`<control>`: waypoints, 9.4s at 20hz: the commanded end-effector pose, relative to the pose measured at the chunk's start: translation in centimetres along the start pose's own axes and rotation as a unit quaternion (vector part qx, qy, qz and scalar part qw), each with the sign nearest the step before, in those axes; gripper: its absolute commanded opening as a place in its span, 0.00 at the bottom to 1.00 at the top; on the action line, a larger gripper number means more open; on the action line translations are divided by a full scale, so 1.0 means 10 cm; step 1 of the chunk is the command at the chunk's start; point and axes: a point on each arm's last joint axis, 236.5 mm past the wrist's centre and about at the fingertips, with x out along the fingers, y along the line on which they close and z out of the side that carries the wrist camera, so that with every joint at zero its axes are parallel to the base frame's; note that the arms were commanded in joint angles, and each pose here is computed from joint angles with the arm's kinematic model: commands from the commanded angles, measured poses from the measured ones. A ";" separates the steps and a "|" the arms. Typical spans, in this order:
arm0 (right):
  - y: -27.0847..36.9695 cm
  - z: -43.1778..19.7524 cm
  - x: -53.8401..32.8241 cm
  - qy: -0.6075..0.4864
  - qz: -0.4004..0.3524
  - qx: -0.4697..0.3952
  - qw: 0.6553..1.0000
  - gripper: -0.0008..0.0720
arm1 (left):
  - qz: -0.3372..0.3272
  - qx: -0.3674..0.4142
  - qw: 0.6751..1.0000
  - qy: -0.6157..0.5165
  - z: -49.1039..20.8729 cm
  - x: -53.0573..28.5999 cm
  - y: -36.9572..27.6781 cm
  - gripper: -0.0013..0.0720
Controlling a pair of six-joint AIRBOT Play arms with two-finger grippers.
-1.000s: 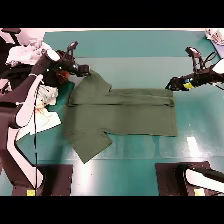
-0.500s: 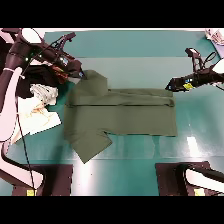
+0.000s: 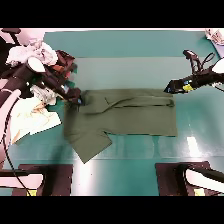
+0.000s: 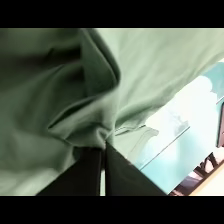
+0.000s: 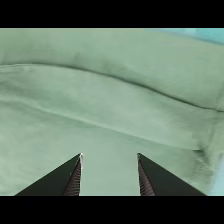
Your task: Fold the shirts.
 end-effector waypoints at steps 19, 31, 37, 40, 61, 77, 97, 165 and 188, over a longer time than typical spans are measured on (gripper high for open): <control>0.28 -0.04 0.08 0.012 0.011 -0.036 0.999 0.56 | 0.146 -0.008 0.988 -0.052 -0.24 -0.12 0.60 0.89; -0.08 -0.55 0.06 0.048 -0.014 0.007 0.999 0.57 | 0.232 0.013 0.969 -0.086 -0.70 -0.76 0.52 0.89; -0.46 -1.17 -0.02 0.030 -0.031 0.090 0.995 0.57 | 0.131 -0.042 0.990 -0.036 -1.65 -0.20 0.26 0.89; -0.48 -1.32 -0.03 0.023 -0.026 0.111 0.993 0.70 | 0.101 -0.070 0.992 -0.001 -1.92 0.06 0.28 0.89; -0.39 -1.35 -0.05 0.008 -0.008 0.123 0.992 0.87 | -0.038 -0.135 0.982 -0.126 -1.50 0.47 0.03 0.05; -0.87 -2.04 0.45 0.045 -0.044 0.203 0.977 0.89 | -0.110 -0.113 0.973 -0.169 -1.06 -0.06 -0.59 0.05; -0.55 -1.00 -0.81 -0.077 -0.087 0.114 0.987 0.05 | -0.121 -0.135 0.918 -0.351 -0.92 -0.91 -0.88 0.05; -1.37 -0.17 -0.19 -0.075 -0.153 0.074 0.983 0.77 | 0.061 0.133 0.985 -0.092 0.10 0.31 -0.76 0.23; -1.51 -0.36 0.90 0.033 0.147 0.108 0.983 0.97 | 0.048 0.152 0.984 -0.085 0.70 1.11 -1.10 0.09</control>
